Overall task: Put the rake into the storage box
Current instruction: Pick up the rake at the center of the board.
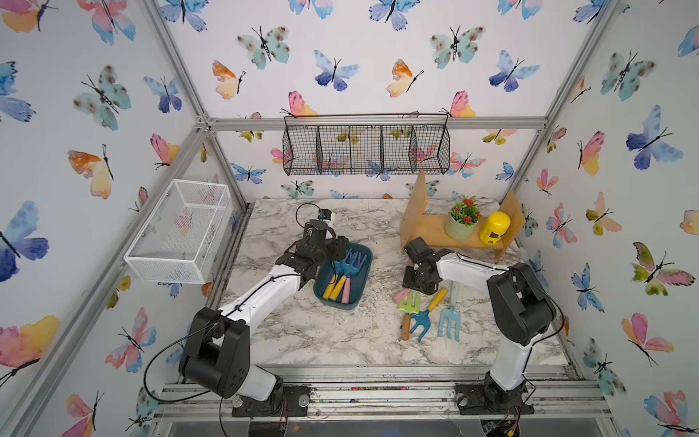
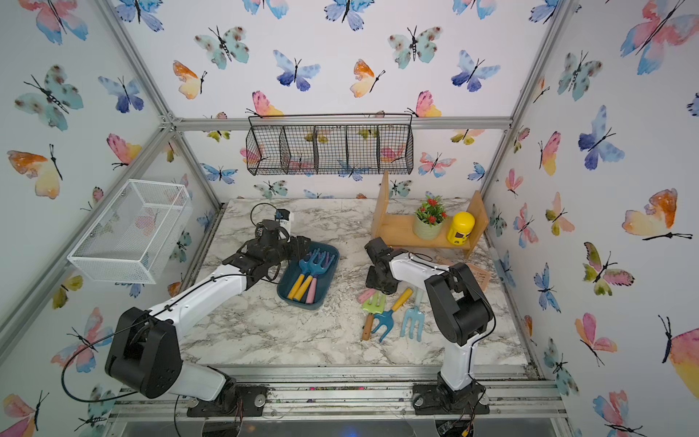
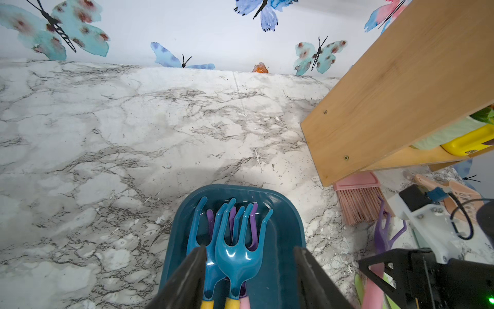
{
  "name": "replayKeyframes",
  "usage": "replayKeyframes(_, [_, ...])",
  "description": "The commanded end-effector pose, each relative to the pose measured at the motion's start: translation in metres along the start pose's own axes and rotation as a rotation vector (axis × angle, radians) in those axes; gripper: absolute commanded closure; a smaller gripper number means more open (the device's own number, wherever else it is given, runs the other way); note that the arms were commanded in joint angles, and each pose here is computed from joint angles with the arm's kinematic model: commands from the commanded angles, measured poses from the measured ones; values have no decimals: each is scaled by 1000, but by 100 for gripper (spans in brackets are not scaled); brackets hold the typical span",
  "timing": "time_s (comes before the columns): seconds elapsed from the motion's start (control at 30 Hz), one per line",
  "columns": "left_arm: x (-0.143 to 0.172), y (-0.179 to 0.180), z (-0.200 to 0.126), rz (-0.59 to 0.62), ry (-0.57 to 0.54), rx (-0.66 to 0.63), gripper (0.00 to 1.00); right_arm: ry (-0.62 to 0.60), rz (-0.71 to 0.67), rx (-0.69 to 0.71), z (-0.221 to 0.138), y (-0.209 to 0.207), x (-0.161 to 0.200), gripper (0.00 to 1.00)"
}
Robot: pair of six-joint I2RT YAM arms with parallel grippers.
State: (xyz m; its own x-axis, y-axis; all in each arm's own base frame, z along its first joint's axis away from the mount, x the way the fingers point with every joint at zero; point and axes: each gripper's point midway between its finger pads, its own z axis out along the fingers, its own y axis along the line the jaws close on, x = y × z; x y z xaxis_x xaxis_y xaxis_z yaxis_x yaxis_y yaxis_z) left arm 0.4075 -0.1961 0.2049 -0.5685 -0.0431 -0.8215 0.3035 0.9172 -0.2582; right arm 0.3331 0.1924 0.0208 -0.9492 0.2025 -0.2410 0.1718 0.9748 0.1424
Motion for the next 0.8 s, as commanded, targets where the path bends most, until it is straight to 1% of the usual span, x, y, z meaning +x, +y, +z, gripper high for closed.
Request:
replayKeyframes(0.0, [-4, 0, -4, 8, -22, -9, 43, 29, -19, 146, 3, -41, 22, 62])
replayKeyframes(0.03, [-4, 0, -4, 6, -20, -5, 43, 33, -21, 155, 4, -44, 25, 65])
replayKeyframes(0.13, [-3, -4, -3, 7, -11, 14, 42, 36, -31, 161, 4, -49, 29, 71])
replayKeyframes(0.2, [-2, -6, -2, 7, -3, 27, 41, 28, -43, 150, 3, -48, 28, 77])
replayKeyframes(0.37, [3, -14, 2, 3, 31, 72, 39, -41, -78, 75, -13, -33, 13, 98])
replayKeyframes(0.53, [3, -18, 3, -3, 40, 95, 39, -130, -109, -17, -41, -11, -9, 98])
replayKeyframes(0.67, [2, -26, 2, 5, 52, 139, 39, -157, -127, -101, -58, 7, -18, 98])
replayKeyframes(0.77, [6, -35, -1, 19, 75, 193, 38, -180, -139, -206, -72, 27, -24, 98])
